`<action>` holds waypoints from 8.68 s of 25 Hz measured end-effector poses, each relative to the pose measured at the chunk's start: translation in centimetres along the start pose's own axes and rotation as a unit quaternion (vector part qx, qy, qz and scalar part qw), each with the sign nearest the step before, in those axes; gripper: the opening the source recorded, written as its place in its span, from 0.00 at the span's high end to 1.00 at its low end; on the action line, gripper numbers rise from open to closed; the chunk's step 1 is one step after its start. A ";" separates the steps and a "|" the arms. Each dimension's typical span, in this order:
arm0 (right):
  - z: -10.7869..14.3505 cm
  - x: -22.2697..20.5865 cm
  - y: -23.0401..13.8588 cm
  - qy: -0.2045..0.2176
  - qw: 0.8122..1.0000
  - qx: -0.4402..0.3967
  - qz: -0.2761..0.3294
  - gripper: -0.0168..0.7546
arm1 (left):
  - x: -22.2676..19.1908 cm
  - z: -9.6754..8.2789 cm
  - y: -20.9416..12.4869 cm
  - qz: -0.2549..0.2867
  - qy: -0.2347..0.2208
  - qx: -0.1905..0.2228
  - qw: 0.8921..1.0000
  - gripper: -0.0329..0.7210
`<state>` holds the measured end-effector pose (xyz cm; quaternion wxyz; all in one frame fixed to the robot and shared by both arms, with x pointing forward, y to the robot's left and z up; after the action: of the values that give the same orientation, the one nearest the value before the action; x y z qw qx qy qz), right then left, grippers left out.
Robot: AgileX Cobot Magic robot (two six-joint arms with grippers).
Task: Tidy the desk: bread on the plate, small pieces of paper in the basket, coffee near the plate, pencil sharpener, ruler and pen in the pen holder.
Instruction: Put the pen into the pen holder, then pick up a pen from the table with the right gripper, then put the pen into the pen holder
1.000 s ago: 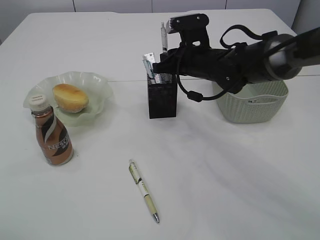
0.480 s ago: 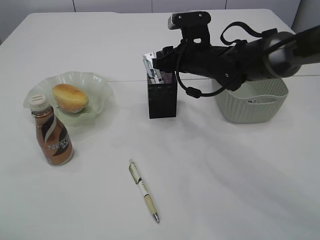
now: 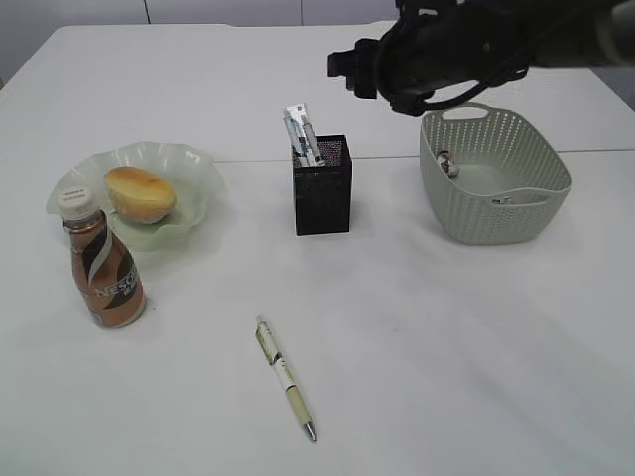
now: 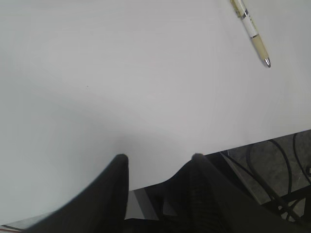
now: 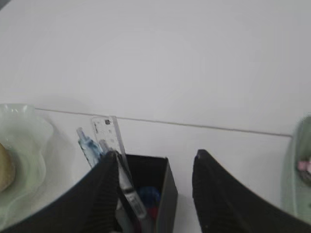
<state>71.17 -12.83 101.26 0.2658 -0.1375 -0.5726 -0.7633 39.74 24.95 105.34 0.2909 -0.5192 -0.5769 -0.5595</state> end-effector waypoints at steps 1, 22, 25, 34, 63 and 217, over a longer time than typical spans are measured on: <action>-0.1 0.8 0.0 -0.014 1.000 -0.006 0.016 0.47 | 0.0 0.0 0.0 0.000 0.000 0.000 1.000 0.55; 0.9 9.3 -8.5 -0.083 0.896 -0.005 0.436 0.47 | 0.0 0.5 -0.1 0.003 0.018 -0.006 1.000 0.55; 2.1 9.5 -9.0 -0.055 0.893 -0.007 0.446 0.47 | 0.0 0.5 -0.1 0.003 0.018 -0.006 1.000 0.55; 7.6 10.4 -13.5 -0.056 0.874 0.186 0.446 0.47 | 0.0 0.3 -0.1 0.002 0.013 -0.004 1.000 0.55; 10.0 2.9 -21.4 -0.036 0.887 0.104 0.448 0.47 | 0.1 -1.5 0.2 -0.006 -0.056 0.019 0.998 0.55; 1.3 -6.4 -4.2 0.083 0.978 0.184 -0.047 0.59 | 2.4 -1.8 -1.2 -0.061 -0.043 -0.001 0.997 0.55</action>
<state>73.94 -9.19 94.94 0.2970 0.0050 -0.6852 -0.6651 37.49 24.10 107.51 0.2303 -0.5072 -0.6187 -0.5540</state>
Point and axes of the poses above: a point on each arm's last joint axis where the gripper is mounted, x pointing back along that axis away from the gripper, z along the wrist's bending axis when the last joint is at zero, y = z × x, the point moved 4 cm from there along -x, pointing out along that axis toward the gripper, and after that the axes turned 11 degrees about -x, right-handed, at the moved point
